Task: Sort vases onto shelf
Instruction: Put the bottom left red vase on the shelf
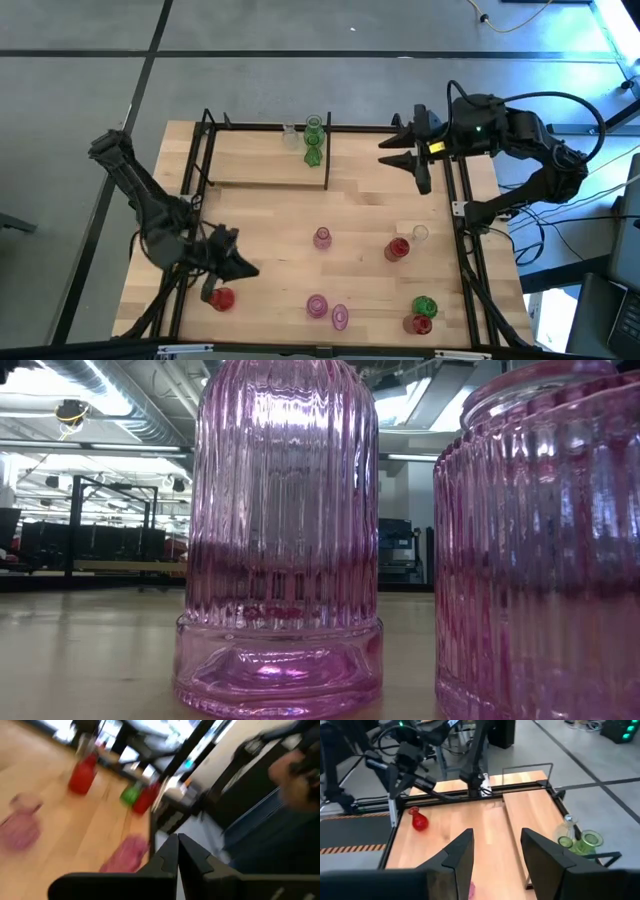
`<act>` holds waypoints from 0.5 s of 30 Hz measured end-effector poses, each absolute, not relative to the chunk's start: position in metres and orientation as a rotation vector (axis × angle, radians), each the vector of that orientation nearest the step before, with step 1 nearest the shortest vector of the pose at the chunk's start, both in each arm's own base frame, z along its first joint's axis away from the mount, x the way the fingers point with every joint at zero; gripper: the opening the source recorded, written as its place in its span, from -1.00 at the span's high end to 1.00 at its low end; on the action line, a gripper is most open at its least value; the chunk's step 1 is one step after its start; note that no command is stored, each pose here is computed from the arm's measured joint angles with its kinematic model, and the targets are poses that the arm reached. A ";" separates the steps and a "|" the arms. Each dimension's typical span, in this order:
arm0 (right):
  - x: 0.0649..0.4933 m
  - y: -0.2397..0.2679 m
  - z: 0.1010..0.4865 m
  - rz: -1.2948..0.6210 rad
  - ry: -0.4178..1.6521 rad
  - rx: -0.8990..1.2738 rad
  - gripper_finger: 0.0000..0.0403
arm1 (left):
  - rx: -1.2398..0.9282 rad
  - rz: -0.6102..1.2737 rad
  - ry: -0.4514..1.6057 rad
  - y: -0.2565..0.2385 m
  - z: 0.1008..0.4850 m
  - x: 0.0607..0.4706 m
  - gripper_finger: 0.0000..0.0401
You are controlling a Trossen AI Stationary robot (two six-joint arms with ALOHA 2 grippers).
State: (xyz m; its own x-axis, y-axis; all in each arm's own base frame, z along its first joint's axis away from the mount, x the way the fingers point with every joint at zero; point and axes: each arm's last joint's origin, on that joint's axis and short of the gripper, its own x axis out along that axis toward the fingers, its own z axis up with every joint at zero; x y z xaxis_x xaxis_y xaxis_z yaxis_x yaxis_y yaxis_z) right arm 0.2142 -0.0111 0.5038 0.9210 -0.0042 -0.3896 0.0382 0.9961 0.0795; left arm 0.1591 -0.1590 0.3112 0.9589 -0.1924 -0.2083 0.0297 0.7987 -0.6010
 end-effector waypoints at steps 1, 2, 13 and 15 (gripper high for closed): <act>0.215 -0.013 0.504 -0.013 0.401 0.083 0.22 | -0.625 -0.102 0.318 -0.160 0.314 0.155 1.00; 0.217 -0.014 0.503 -0.004 0.404 0.079 0.22 | -0.614 -0.078 0.365 -0.159 0.316 0.152 1.00; 0.228 -0.025 0.494 -0.031 0.458 0.091 0.22 | -0.602 -0.087 0.866 -0.159 0.320 0.130 1.00; 0.231 -0.025 0.493 -0.031 0.464 0.093 0.22 | -0.611 -0.106 0.930 -0.161 0.318 0.125 1.00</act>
